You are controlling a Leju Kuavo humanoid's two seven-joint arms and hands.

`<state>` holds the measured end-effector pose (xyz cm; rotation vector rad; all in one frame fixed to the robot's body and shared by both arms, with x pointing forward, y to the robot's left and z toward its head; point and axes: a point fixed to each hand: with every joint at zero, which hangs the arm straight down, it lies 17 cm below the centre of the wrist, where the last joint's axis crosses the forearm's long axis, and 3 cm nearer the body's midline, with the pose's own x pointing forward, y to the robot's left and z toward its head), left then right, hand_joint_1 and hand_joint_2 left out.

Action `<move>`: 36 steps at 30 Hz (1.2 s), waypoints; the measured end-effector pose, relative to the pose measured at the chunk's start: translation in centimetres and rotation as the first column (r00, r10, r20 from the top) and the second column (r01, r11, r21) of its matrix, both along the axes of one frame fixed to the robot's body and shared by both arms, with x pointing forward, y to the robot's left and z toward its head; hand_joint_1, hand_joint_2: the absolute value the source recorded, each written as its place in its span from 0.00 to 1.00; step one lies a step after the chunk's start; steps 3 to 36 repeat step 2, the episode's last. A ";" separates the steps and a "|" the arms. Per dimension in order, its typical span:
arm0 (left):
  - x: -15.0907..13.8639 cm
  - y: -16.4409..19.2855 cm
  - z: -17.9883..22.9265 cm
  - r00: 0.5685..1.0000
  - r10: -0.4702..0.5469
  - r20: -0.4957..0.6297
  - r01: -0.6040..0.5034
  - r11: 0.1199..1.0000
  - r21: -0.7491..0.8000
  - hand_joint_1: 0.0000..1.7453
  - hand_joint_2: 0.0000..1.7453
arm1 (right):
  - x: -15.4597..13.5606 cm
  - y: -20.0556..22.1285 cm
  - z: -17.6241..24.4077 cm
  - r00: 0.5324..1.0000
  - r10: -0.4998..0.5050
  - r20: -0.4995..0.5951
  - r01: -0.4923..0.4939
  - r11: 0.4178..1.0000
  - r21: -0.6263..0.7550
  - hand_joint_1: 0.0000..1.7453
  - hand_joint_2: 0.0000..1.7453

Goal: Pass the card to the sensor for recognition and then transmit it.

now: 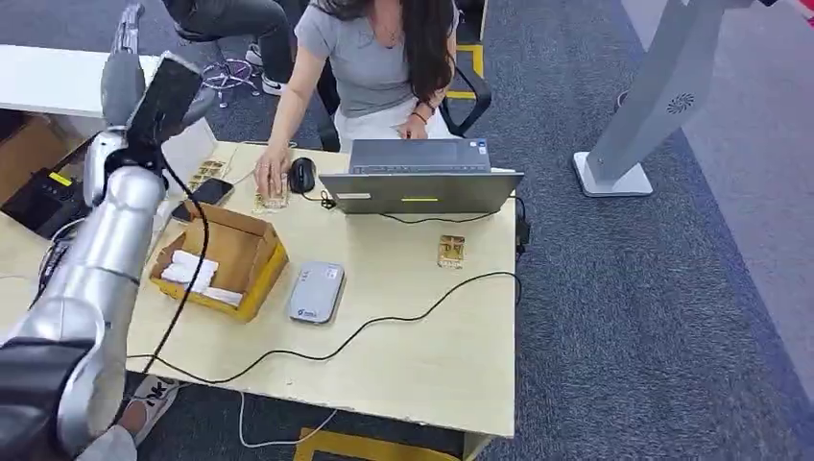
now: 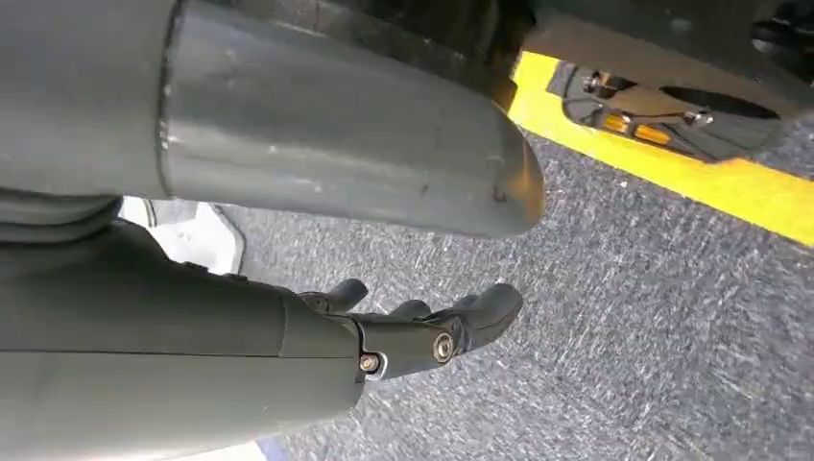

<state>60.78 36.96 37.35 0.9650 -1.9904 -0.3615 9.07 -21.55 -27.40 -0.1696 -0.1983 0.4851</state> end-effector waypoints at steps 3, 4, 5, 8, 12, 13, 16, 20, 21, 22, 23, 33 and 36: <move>-2.0 0.5 -1.1 0.999 -0.028 0.041 0.032 0.995 -0.093 0.00 1.00 | -0.4 -0.1 -0.1 1.000 -0.010 -0.004 0.010 1.000 -0.004 0.00 0.00; -2.0 0.5 -1.1 0.999 -0.028 0.041 0.032 0.995 -0.093 0.00 1.00 | -0.4 -0.1 -0.1 1.000 -0.010 -0.004 0.010 1.000 -0.004 0.00 0.00; -2.0 0.5 -1.1 0.999 -0.028 0.041 0.032 0.995 -0.093 0.00 1.00 | -0.4 -0.1 -0.1 1.000 -0.010 -0.004 0.010 1.000 -0.004 0.00 0.00; -2.0 0.5 -1.1 0.999 -0.028 0.041 0.032 0.995 -0.093 0.00 1.00 | -0.4 -0.1 -0.1 1.000 -0.010 -0.004 0.010 1.000 -0.004 0.00 0.00; -2.0 0.5 -1.1 0.999 -0.028 0.041 0.032 0.995 -0.093 0.00 1.00 | -0.4 -0.1 -0.1 1.000 -0.010 -0.004 0.010 1.000 -0.004 0.00 0.00; -2.0 0.5 -1.1 0.999 -0.028 0.041 0.032 0.995 -0.093 0.00 1.00 | -0.4 -0.1 -0.1 1.000 -0.010 -0.004 0.010 1.000 -0.004 0.00 0.00; -2.0 0.5 -1.1 0.999 -0.028 0.041 0.032 0.995 -0.093 0.00 1.00 | -0.4 -0.1 -0.1 1.000 -0.010 -0.004 0.010 1.000 -0.004 0.00 0.00; -2.0 0.5 -1.1 0.999 -0.028 0.041 0.032 0.995 -0.093 0.00 1.00 | -0.4 -0.1 -0.1 1.000 -0.010 -0.004 0.010 1.000 -0.004 0.00 0.00; -2.0 0.5 -1.1 0.999 -0.028 0.041 0.032 0.995 -0.093 0.00 1.00 | -0.4 -0.1 -0.1 1.000 -0.010 -0.004 0.010 1.000 -0.004 0.00 0.00; -2.0 0.5 -1.1 0.999 -0.028 0.041 0.032 0.995 -0.093 0.00 1.00 | -0.4 -0.1 -0.1 1.000 -0.010 -0.004 0.010 1.000 -0.004 0.00 0.00; -2.0 0.5 -1.1 0.999 -0.028 0.041 0.032 0.995 -0.093 0.00 1.00 | -0.4 -0.1 -0.1 1.000 -0.010 -0.004 0.010 1.000 -0.004 0.00 0.00; -2.0 0.5 -1.1 0.999 -0.028 0.041 0.032 0.995 -0.093 0.00 1.00 | -0.4 -0.1 -0.1 1.000 -0.010 -0.004 0.010 1.000 -0.004 0.00 0.00; -2.0 0.5 -1.1 0.999 -0.028 0.041 0.032 0.995 -0.093 0.00 1.00 | -0.4 -0.1 -0.1 1.000 -0.010 -0.004 0.010 1.000 -0.004 0.00 0.00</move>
